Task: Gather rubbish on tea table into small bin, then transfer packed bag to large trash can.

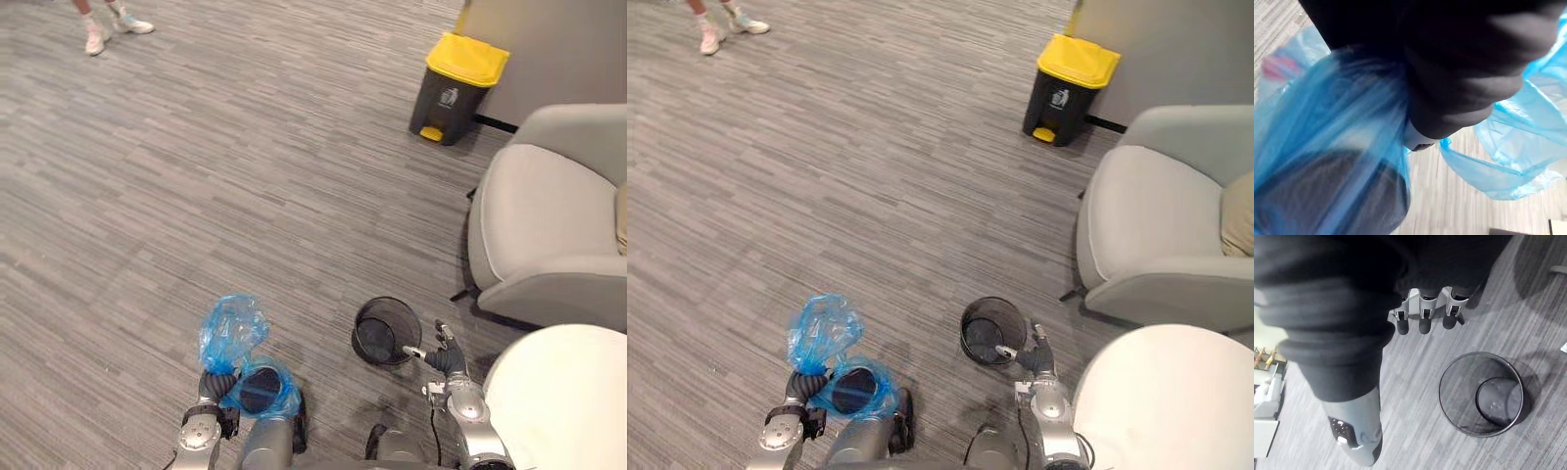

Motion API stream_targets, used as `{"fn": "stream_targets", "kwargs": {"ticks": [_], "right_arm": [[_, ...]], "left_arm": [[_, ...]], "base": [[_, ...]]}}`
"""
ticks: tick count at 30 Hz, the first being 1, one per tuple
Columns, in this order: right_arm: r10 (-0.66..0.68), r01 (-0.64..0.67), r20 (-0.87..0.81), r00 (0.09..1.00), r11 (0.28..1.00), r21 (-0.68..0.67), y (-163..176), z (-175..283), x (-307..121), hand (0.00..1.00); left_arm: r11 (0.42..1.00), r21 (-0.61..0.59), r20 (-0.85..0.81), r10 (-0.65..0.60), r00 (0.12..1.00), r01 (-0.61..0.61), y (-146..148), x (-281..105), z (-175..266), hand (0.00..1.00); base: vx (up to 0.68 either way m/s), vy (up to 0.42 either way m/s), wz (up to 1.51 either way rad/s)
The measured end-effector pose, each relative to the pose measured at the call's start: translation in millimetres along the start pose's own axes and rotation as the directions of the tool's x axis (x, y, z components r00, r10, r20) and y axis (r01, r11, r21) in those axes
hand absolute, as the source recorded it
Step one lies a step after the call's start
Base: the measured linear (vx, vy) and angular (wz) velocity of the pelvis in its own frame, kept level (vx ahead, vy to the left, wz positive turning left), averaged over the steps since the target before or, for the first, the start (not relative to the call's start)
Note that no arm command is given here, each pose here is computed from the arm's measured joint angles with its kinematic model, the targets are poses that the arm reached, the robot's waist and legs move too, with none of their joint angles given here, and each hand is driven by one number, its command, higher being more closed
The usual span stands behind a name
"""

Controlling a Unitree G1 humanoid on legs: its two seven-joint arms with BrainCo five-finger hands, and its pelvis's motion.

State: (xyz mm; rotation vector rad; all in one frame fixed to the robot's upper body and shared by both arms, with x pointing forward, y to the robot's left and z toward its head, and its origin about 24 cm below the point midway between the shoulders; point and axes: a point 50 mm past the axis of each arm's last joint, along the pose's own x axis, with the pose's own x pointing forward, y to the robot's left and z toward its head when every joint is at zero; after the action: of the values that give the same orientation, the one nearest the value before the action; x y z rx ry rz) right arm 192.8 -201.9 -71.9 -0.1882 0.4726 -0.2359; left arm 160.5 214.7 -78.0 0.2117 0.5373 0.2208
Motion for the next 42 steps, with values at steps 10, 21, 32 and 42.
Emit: {"fn": "stream_targets", "kwargs": {"ticks": [10,21,32,42], "right_arm": [[-0.014,0.015,-0.039,0.999,1.0,0.019,-2,-19,-26,0.0],[0.019,-0.021,0.12,0.993,1.0,0.018,-3,18,-20,0.0],[0.022,-0.025,0.068,0.997,0.999,0.042,7,10,-21,0.0],[0.051,-0.051,-0.005,0.999,0.999,0.003,18,-2,-14,0.0]], "left_arm": [[1.0,0.0,0.148,-0.006,0.989,0.006,-4,19,44,1.0],[0.994,-0.079,0.075,-0.069,0.995,0.075,-27,-4,20,1.0],[0.994,-0.096,0.074,-0.054,0.996,0.061,-28,-2,22,1.0],[0.999,-0.025,0.1,-0.027,0.995,0.03,-11,5,28,1.0]], "base": [[0.26,-0.021,0.68],[0.49,-0.061,-0.01],[0.37,0.225,-0.9],[0.16,-0.004,-1.02]]}}
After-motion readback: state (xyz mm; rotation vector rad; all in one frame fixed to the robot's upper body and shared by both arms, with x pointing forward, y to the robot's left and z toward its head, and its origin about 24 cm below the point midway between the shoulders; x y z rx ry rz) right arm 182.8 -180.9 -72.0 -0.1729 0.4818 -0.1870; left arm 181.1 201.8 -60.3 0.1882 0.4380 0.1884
